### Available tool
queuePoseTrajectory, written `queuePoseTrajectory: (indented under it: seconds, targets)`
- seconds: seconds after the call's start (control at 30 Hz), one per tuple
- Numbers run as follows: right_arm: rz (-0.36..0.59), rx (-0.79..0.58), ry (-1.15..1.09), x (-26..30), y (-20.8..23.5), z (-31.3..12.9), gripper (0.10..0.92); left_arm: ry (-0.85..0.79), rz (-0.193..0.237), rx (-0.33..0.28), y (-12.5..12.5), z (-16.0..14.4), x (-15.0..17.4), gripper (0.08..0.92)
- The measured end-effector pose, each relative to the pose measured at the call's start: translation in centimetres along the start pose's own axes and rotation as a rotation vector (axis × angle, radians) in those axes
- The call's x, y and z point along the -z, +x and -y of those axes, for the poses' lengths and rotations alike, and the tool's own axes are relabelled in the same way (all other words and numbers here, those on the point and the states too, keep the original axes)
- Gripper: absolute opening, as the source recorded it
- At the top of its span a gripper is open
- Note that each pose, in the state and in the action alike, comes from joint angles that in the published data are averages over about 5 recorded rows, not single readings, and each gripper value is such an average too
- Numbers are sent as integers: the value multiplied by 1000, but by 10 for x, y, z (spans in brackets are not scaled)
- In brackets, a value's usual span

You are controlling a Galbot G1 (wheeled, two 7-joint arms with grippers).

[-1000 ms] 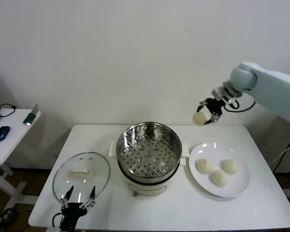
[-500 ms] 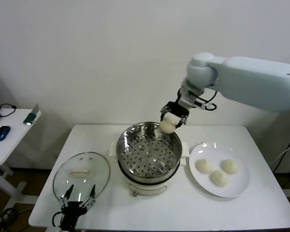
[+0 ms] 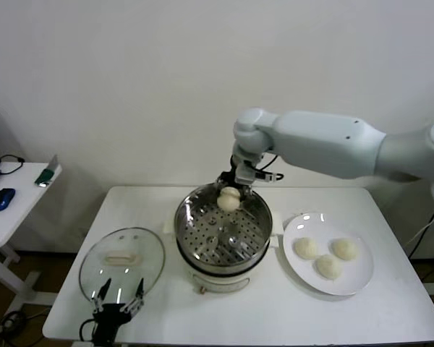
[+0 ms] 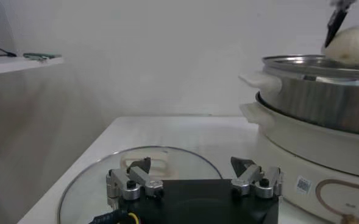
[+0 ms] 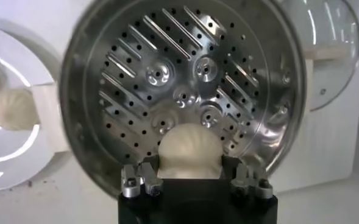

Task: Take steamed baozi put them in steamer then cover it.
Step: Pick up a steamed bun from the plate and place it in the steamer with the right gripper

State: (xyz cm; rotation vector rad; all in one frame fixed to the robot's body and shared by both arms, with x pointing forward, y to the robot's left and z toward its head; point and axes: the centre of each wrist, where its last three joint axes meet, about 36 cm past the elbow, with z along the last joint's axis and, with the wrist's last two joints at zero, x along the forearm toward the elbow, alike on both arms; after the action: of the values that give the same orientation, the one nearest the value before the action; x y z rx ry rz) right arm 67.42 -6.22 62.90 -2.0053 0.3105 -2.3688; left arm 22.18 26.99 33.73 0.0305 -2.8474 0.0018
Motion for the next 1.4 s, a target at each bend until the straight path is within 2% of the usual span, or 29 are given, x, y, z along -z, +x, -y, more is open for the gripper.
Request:
queuePoseTrajectory:
  seconds: [0.33,0.8,0.93,1.1,1.4]
  targets:
    - [2,-2,7,-3,-32,5,675,1,0,-1,-1,0,-1,823]
    - [1,-4,-10,-12,-44,7,679,2,2,-4,-1,2,-2,823]
    - [10,-9,-9,-13,-44,7,721,2,2,-3,-1,2,-3,823]
    - [19,-16,-15,-15,-35,5,813,2,2,-3,-1,2,-3,823]
    - [48,-35,-162,-32,24,-19,823,-1,-1,-2,0,2,-2,823]
